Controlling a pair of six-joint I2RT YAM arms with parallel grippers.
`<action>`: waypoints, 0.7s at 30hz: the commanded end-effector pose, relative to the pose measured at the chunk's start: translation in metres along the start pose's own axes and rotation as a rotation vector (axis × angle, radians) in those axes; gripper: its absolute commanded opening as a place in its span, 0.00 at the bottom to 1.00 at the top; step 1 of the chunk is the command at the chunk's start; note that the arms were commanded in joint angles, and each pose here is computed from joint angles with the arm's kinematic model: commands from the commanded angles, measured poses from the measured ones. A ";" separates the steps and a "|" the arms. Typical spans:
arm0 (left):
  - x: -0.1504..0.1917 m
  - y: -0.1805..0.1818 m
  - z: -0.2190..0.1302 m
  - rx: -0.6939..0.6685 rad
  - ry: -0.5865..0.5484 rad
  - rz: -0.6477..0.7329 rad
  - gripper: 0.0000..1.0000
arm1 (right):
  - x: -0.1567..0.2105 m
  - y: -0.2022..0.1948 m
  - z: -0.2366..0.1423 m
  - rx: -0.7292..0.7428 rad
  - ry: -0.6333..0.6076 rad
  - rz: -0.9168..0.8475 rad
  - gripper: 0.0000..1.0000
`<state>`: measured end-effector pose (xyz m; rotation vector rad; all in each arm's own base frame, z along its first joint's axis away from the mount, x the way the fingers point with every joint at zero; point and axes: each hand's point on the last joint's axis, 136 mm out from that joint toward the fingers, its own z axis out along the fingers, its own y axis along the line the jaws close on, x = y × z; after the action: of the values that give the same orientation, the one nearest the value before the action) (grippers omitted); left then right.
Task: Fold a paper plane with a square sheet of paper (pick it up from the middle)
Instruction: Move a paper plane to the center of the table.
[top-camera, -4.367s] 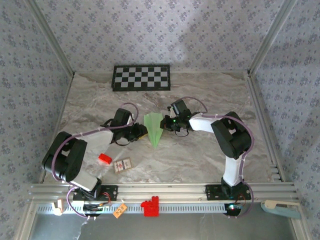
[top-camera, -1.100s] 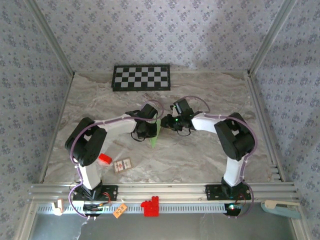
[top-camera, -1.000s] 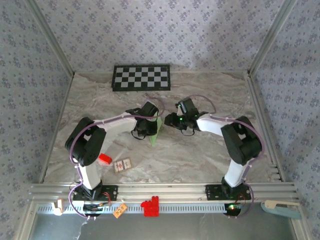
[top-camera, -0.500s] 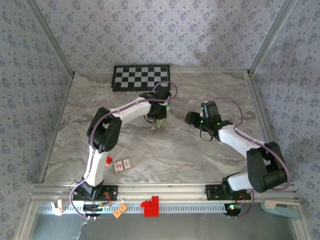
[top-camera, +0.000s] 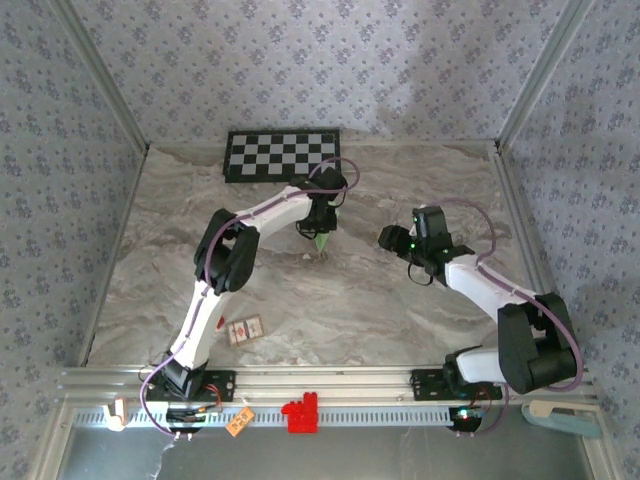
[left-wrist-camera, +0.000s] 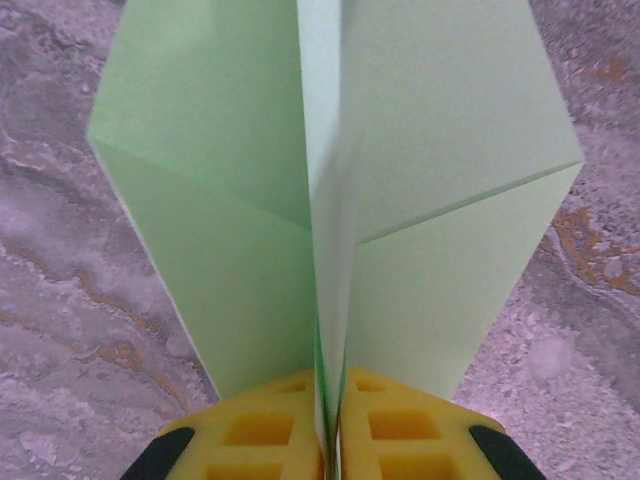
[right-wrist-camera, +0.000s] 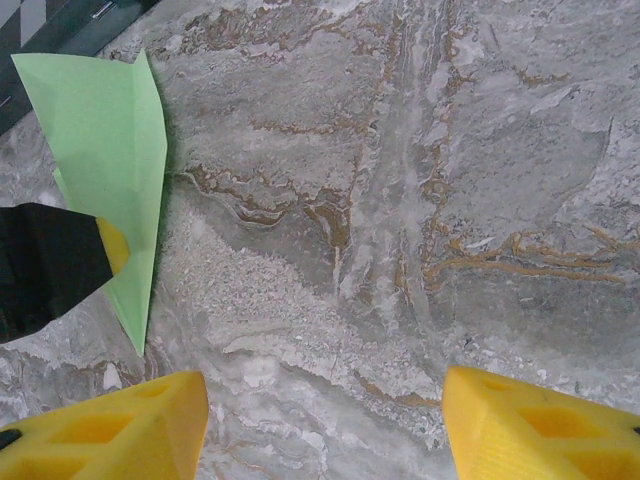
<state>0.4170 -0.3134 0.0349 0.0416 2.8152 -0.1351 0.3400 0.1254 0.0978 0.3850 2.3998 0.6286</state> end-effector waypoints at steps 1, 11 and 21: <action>-0.001 0.004 0.002 -0.027 0.013 0.018 0.14 | 0.002 -0.002 -0.004 -0.004 0.008 -0.012 0.65; -0.001 0.006 0.011 -0.054 0.025 0.037 0.22 | 0.003 -0.002 -0.004 -0.001 0.011 -0.011 0.67; 0.011 0.013 0.028 -0.093 0.068 0.035 0.33 | 0.006 -0.004 0.001 0.000 0.024 -0.011 0.69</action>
<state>0.4246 -0.3155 0.0275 0.0747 2.8157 -0.0927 0.3385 0.1257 0.0961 0.3824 2.4070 0.6335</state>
